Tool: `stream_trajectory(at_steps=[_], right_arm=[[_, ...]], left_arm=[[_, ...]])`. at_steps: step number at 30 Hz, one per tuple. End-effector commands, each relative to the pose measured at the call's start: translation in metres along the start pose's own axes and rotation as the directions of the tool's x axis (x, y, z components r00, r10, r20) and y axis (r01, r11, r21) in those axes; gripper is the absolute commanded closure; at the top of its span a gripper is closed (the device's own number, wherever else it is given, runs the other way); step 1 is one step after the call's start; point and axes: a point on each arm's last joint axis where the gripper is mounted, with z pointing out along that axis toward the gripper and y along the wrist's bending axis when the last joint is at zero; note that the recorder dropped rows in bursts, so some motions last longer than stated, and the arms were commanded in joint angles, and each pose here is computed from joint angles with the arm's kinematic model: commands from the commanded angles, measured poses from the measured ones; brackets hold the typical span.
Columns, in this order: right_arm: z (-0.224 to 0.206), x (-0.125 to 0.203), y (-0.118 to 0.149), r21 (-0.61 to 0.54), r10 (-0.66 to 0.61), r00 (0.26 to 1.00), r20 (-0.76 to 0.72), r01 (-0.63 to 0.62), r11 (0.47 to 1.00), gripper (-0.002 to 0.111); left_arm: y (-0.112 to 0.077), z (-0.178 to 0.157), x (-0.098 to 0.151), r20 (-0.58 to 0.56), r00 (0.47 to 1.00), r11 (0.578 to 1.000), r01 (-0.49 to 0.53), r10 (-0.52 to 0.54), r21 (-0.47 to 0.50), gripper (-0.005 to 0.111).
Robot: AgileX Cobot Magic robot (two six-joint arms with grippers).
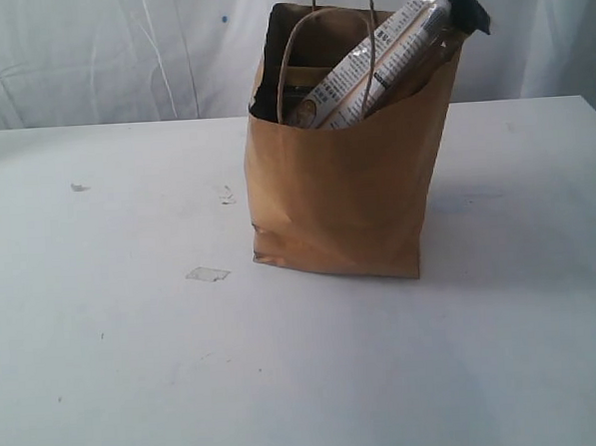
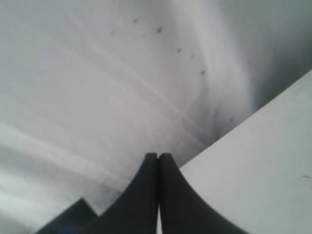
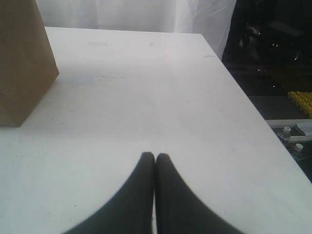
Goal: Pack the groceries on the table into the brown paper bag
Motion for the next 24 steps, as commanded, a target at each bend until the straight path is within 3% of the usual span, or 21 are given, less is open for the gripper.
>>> stream_trajectory(at_steps=[1, 3, 7, 8, 9, 10, 14, 17, 19, 21, 24], right_arm=[[0.000, 0.000, 0.000, -0.007, -0.004, 1.000, 0.008, 0.004, 1.000, 0.108], [0.000, 0.000, 0.000, -0.007, -0.004, 1.000, 0.008, 0.004, 1.000, 0.108], [0.000, 0.000, 0.000, -0.007, -0.004, 1.000, 0.008, 0.004, 1.000, 0.108], [0.000, 0.000, 0.000, -0.007, -0.004, 1.000, 0.008, 0.004, 1.000, 0.108], [0.000, 0.000, 0.000, -0.007, -0.004, 1.000, 0.008, 0.004, 1.000, 0.108], [0.000, 0.000, 0.000, -0.007, -0.004, 1.000, 0.008, 0.004, 1.000, 0.108], [0.000, 0.000, 0.000, -0.007, -0.004, 1.000, 0.008, 0.004, 1.000, 0.108], [0.000, 0.000, 0.000, -0.007, -0.004, 1.000, 0.008, 0.004, 1.000, 0.108], [0.000, 0.000, 0.000, -0.007, -0.004, 1.000, 0.008, 0.004, 1.000, 0.108], [0.000, 0.000, 0.000, -0.007, -0.004, 1.000, 0.008, 0.004, 1.000, 0.108], [0.000, 0.000, 0.000, -0.007, -0.004, 1.000, 0.008, 0.004, 1.000, 0.108]], left_arm=[[0.035, 0.010, 0.047, -0.157, 0.965, 0.971, 0.185, -0.209, -0.153, 0.107], [0.044, 0.012, 0.073, -0.217, 0.936, 0.948, 0.229, -0.276, -0.219, 0.107], [0.051, -0.006, 0.122, -0.228, 0.878, 0.878, 0.329, -0.420, -0.348, 0.107], [0.052, -0.016, 0.134, -0.205, 0.867, 0.851, 0.356, -0.455, -0.386, 0.107], [0.051, -0.038, 0.154, -0.129, 0.849, 0.790, 0.408, -0.513, -0.457, 0.107], [0.048, -0.051, 0.165, -0.079, 0.841, 0.755, 0.434, -0.535, -0.492, 0.107], [0.028, -0.105, 0.202, 0.111, 0.836, 0.648, 0.494, -0.537, -0.580, 0.107], [-0.005, -0.147, 0.235, 0.210, 0.819, 0.613, 0.547, -0.534, -0.570, 0.107], [-0.028, -0.168, 0.251, 0.313, 0.754, 0.587, 0.650, -0.578, -0.483, 0.107], [-0.046, -0.182, 0.256, 0.407, 0.740, 0.635, 0.671, -0.536, -0.384, 0.107], [-0.057, -0.191, 0.265, 0.459, 0.696, 0.619, 0.711, -0.552, -0.333, 0.107]])
